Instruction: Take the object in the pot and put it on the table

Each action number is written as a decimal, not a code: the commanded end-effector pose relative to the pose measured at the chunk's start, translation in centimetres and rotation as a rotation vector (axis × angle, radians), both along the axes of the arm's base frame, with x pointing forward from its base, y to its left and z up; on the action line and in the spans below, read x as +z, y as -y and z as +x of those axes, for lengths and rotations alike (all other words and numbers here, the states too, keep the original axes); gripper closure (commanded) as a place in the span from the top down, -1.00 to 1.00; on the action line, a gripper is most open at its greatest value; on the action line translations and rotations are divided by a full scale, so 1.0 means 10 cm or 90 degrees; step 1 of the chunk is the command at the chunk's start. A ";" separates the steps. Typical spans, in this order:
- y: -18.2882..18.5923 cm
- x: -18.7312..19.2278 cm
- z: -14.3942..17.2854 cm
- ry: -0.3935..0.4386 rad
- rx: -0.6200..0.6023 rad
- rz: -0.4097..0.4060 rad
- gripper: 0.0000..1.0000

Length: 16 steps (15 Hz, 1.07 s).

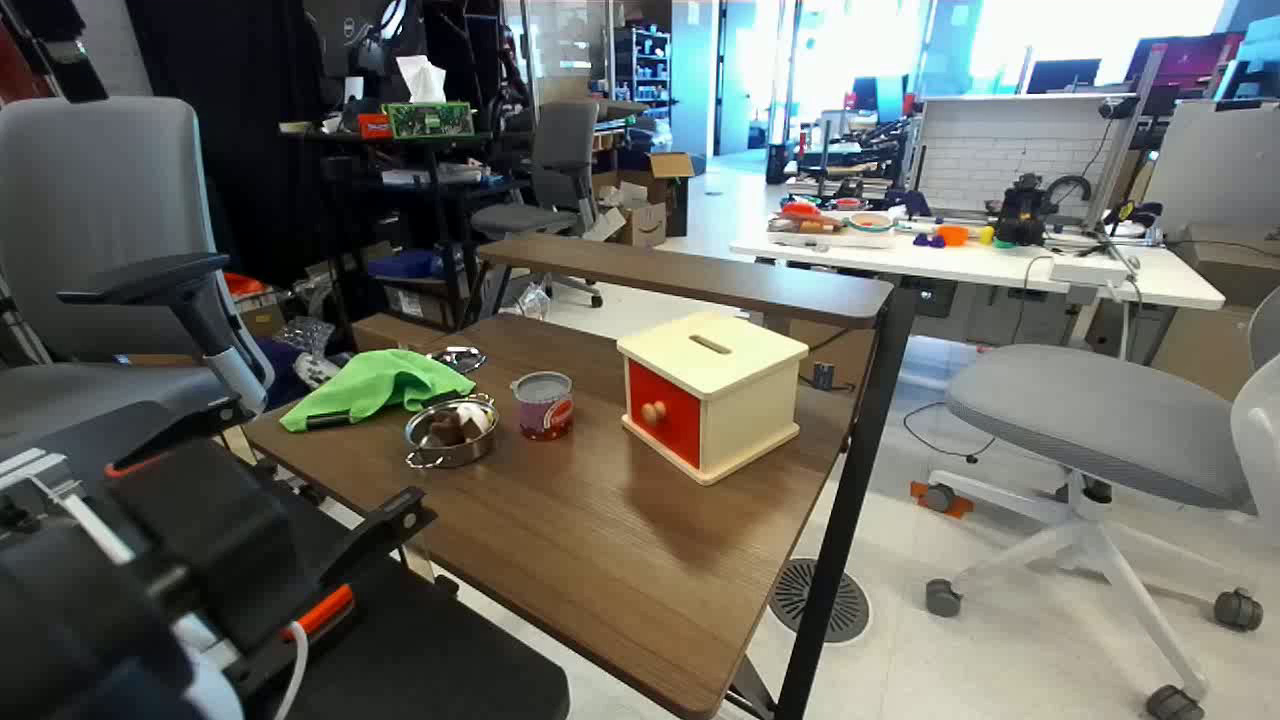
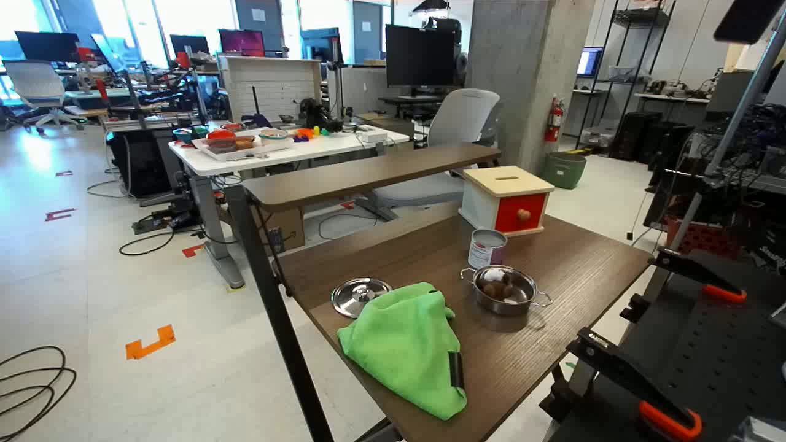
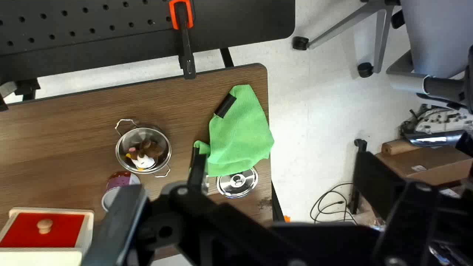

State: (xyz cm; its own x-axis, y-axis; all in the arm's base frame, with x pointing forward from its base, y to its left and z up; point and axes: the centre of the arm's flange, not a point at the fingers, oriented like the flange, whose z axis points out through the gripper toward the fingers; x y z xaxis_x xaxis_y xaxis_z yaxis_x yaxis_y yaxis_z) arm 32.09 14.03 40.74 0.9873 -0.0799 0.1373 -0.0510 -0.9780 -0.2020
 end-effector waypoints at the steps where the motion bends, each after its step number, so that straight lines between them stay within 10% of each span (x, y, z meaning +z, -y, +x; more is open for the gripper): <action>1: 0.00 0.00 0.00 0.000 0.000 0.000 1.00; 16: 0.14 -0.27 0.42 0.029 -0.043 -0.016 1.00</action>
